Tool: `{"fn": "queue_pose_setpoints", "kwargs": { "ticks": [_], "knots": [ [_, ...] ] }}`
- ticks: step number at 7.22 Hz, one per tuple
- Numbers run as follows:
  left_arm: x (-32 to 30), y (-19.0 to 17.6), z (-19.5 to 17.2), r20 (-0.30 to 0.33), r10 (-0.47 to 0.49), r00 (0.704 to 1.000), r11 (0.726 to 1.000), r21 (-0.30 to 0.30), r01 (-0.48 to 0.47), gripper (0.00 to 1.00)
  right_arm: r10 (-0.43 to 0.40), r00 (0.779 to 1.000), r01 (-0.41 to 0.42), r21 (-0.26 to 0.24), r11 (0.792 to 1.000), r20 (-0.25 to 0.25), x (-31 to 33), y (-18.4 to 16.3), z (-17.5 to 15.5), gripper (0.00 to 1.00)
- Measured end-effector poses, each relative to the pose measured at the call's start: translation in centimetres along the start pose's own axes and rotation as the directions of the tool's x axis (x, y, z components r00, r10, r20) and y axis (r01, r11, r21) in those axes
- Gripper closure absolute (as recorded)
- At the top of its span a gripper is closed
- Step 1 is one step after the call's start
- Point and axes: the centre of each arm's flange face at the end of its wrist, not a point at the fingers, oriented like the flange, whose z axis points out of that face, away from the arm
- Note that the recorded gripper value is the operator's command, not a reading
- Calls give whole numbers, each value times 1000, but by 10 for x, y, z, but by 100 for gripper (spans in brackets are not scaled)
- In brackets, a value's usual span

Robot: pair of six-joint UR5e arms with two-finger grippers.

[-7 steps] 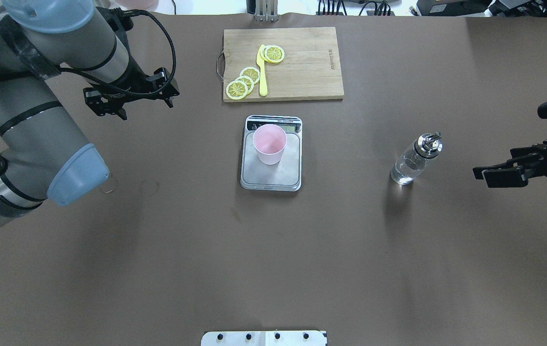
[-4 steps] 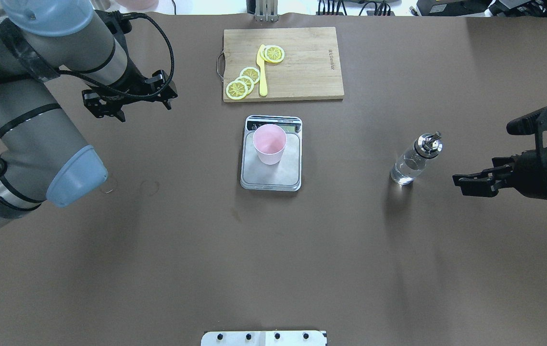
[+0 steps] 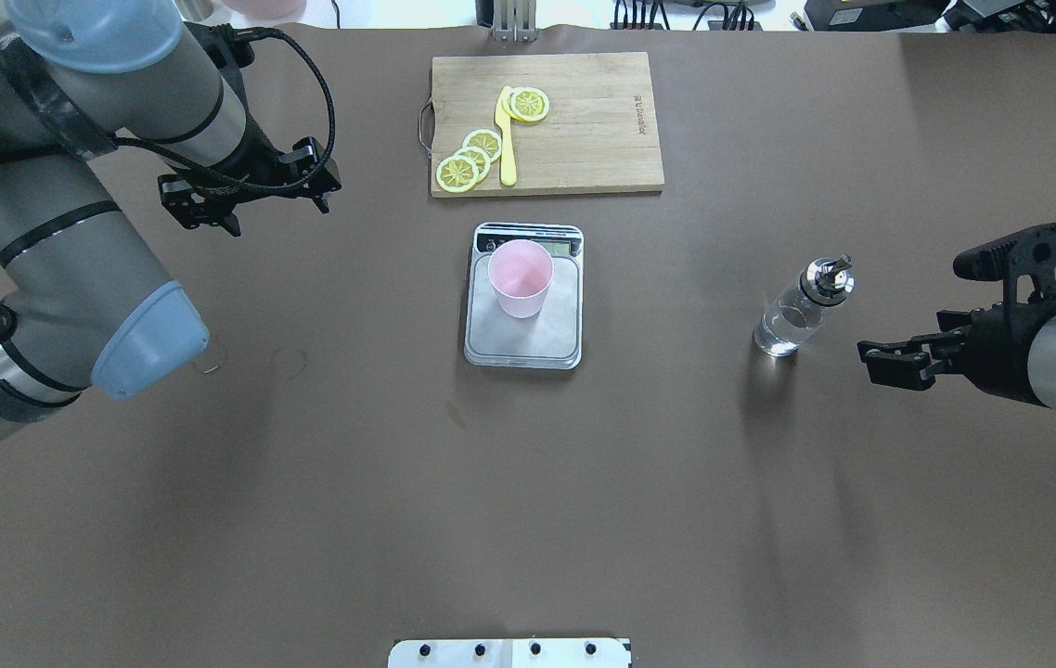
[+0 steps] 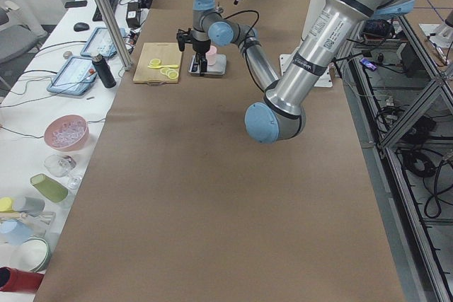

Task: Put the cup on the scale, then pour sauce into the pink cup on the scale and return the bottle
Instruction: 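Move the right gripper toward the glass sauce bottle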

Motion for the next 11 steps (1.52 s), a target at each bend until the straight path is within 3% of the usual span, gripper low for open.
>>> {"fn": "queue_pose_setpoints", "kwargs": {
  "ticks": [3, 8, 11],
  "knots": [
    [1, -1, 6, 2, 2, 1000, 1000, -2, -2, 1, 7, 1000, -9, 76, 997, 24, 10, 21, 36, 0],
    [1, -2, 14, 7, 3, 1000, 1000, -5, -3, 1, -35, 999, 39, 131, 991, -31, -14, 42, 79, 0],
    [1, -5, 21, 6, 3, 1000, 1000, -5, -3, 1, -36, 999, 41, 186, 982, -31, -24, 40, 98, 0]
  ]
}}
